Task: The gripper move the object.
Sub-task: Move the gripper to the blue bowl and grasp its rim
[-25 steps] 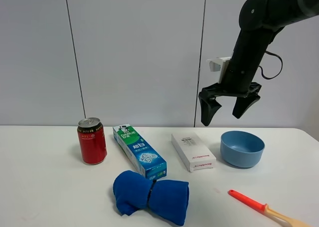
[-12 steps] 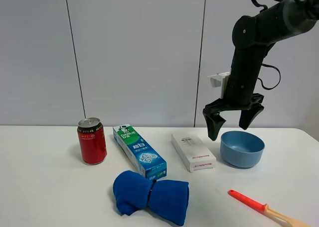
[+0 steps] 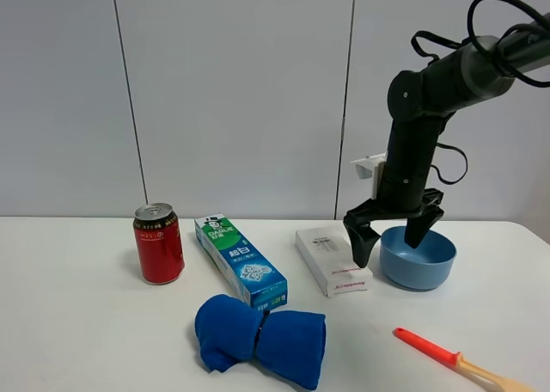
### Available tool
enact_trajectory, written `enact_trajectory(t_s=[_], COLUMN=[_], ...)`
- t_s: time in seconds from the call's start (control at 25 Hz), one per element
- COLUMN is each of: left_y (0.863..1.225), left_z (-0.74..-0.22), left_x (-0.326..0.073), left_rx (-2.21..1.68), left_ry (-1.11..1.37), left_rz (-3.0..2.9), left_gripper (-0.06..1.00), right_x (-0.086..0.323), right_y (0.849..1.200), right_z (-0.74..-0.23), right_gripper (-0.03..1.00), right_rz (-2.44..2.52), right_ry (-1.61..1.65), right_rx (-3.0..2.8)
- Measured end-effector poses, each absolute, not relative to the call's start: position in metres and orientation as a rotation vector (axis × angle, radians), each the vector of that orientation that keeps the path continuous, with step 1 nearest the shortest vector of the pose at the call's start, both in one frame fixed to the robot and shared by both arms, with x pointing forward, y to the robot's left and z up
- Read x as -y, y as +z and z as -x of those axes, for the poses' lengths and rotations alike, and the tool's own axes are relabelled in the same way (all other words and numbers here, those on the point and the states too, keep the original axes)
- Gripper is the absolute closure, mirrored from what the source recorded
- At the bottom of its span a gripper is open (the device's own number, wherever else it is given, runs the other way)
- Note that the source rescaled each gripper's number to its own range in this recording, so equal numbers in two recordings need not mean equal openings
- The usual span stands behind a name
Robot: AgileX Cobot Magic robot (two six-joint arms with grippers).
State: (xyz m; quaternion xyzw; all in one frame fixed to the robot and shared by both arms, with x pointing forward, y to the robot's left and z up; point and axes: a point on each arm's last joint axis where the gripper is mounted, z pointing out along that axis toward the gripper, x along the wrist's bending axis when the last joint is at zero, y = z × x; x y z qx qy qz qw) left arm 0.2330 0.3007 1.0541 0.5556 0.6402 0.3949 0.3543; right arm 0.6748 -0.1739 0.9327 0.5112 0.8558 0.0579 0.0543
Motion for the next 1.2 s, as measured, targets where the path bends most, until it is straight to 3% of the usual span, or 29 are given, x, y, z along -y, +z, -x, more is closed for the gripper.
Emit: enact_trajectory(t_s=[0.28,0.88,1.2], left_y=[1.054,1.054,1.054], left_z=[-0.233,-0.233,-0.233], left_x=[-0.301,-0.301,-0.301], left_rx=[-1.655,-1.655,-1.655], left_ry=[1.021,1.021,1.021], left_rz=[-1.436,-1.436,-1.436], left_gripper=[-0.06,-0.06,-0.06], right_x=[0.173,0.183,0.186], right_y=[0.908,0.906,0.905], right_z=[-0.677,-0.669,-0.671], right_gripper=[-0.02,-0.01,0.15], right_rz=[-1.567,-1.443,-1.382], right_ry=[0.132,-0.089,-0.131], right_rx=[-2.626,-2.735,-2.724])
